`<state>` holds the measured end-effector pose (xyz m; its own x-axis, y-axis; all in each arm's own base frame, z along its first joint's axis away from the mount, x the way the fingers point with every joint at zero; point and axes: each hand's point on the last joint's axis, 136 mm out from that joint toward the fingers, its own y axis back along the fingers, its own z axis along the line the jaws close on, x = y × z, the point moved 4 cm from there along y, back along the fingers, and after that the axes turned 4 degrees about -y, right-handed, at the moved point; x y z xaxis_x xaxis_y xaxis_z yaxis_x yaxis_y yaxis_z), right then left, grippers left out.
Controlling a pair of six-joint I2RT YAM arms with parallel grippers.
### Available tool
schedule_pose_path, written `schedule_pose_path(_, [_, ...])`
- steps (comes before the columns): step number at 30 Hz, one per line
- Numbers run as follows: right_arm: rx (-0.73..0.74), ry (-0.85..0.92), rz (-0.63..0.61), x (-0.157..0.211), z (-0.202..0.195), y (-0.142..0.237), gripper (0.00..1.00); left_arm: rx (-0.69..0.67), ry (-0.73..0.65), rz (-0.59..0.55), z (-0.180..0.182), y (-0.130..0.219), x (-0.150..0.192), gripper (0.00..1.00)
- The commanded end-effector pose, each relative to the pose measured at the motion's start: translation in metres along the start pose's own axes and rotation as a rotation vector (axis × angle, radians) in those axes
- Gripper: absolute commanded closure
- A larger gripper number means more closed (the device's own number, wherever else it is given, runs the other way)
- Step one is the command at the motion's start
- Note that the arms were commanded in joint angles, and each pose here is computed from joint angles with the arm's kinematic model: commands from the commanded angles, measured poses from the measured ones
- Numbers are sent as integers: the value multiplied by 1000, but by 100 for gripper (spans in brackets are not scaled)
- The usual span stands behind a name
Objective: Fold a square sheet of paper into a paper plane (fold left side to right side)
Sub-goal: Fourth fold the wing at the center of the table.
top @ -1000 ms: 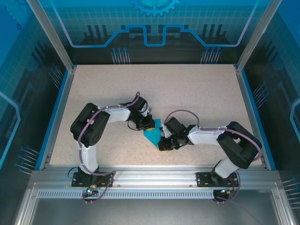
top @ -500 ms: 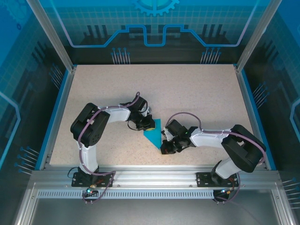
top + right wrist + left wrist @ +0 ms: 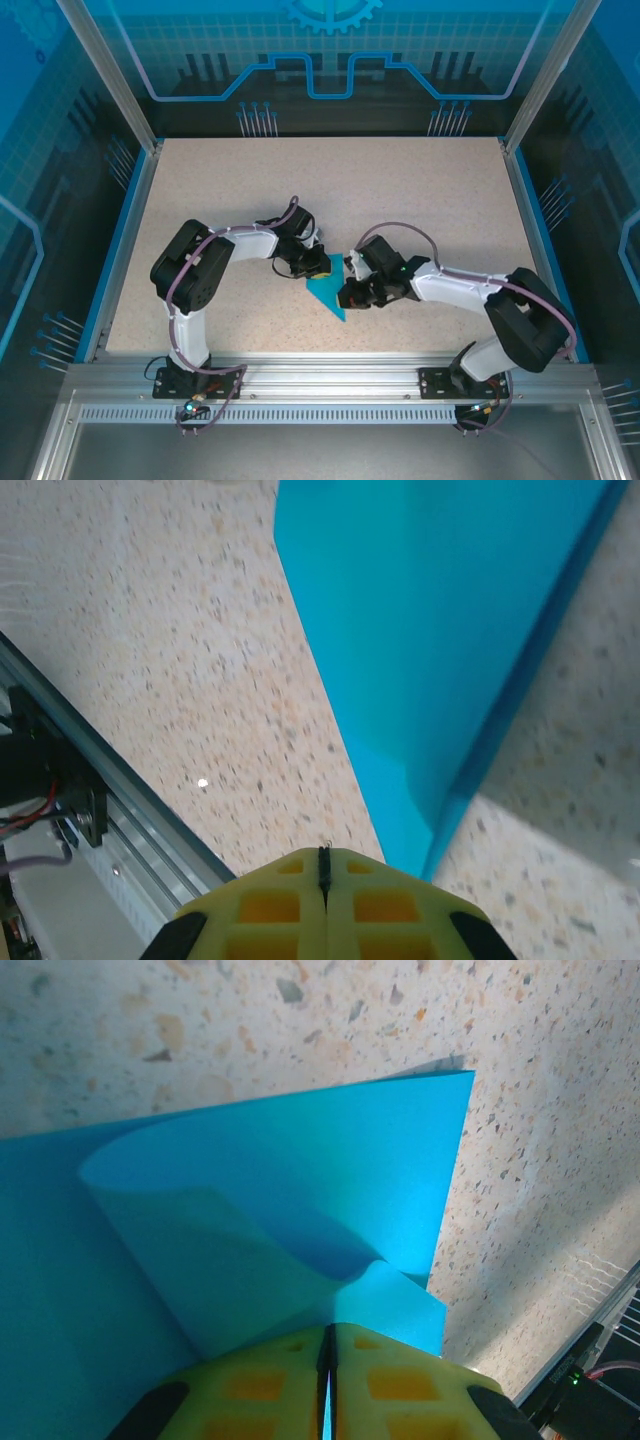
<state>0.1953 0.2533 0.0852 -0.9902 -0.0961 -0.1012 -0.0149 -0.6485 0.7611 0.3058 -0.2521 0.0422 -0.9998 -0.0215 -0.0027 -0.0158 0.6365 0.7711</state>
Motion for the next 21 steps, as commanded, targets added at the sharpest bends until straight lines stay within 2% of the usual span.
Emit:
schedule_pose_path(1, [-2,-6,-11,-16,3,-8,97,-147,66,44,35,-10,16,87])
schedule_pose_path(13, [131,-93,87,3,-37,-32,98,-138,56,38,31,-7,14,87])
schedule_pose_path(21, [219,-141,123,20,-65,-36,100,-100,-6,4,12,4,2,85])
